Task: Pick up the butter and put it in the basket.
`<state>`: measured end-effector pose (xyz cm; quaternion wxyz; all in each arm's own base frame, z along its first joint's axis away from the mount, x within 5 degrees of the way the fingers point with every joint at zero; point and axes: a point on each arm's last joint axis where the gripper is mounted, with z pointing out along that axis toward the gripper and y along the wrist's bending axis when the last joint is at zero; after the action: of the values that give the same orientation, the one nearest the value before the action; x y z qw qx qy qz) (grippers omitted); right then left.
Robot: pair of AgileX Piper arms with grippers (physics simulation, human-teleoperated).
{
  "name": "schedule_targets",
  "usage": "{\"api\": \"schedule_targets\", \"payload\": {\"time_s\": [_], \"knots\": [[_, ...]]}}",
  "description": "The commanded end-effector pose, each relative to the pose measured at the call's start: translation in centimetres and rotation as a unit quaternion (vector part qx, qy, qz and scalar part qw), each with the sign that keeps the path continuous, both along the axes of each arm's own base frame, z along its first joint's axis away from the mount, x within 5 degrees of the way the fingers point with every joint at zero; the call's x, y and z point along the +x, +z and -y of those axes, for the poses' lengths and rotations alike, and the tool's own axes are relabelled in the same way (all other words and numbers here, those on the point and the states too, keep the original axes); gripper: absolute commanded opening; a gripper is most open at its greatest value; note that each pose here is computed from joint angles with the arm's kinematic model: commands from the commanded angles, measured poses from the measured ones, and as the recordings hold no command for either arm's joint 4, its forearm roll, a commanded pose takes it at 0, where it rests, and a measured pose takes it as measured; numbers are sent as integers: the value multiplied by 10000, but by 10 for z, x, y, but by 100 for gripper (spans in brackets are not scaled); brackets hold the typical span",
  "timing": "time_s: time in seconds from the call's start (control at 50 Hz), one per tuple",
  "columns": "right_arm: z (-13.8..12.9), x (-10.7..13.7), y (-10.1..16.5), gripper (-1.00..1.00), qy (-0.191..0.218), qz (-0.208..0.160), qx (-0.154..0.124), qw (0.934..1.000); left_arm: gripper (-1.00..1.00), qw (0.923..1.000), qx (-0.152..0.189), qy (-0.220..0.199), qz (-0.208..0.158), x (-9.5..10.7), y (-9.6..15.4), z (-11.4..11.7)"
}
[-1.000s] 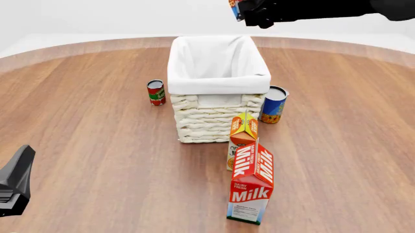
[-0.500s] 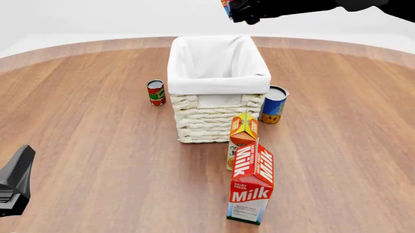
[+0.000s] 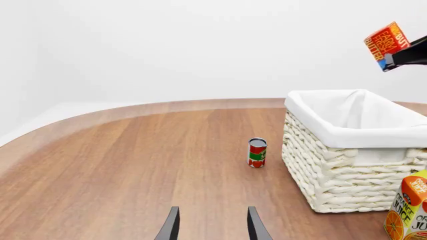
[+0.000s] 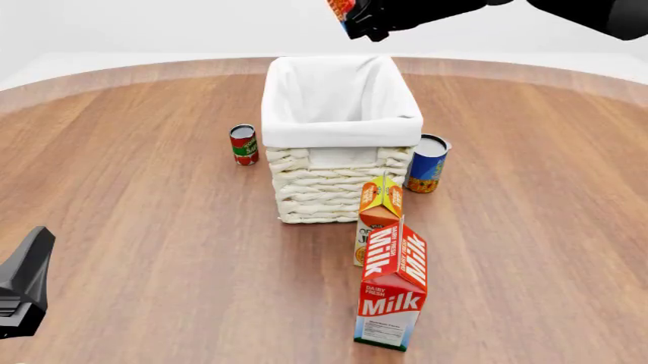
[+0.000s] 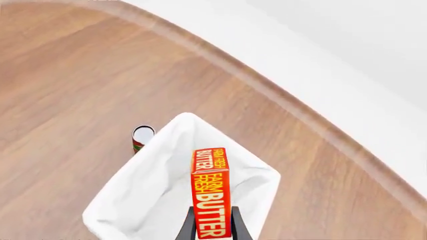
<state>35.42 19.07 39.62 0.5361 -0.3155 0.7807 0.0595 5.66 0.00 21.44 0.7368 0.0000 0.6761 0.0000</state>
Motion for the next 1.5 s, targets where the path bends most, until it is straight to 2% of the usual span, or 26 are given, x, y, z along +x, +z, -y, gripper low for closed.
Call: {"api": "schedule_targets", "payload": {"time_s": [0.02,0.56,0.98,1.22,1.32,1.5], "knots": [[-4,16,2,-100,-35,-34,-54,10000,100,10000,0,0,0,0,0,0],[-13,42,-25,-100,64,-255,-496,9984,100,10000,0,0,0,0,0,0],[-23,46,-44,-100,272,-395,-817,9955,100,10000,0,0,0,0,0,0],[-27,48,-45,-100,331,-460,-888,9944,100,10000,0,0,0,0,0,0],[-33,48,-38,-100,269,-562,-722,9954,100,10000,0,0,0,0,0,0],[-38,47,-39,-100,295,-607,-687,9954,100,10000,0,0,0,0,0,0]]}}
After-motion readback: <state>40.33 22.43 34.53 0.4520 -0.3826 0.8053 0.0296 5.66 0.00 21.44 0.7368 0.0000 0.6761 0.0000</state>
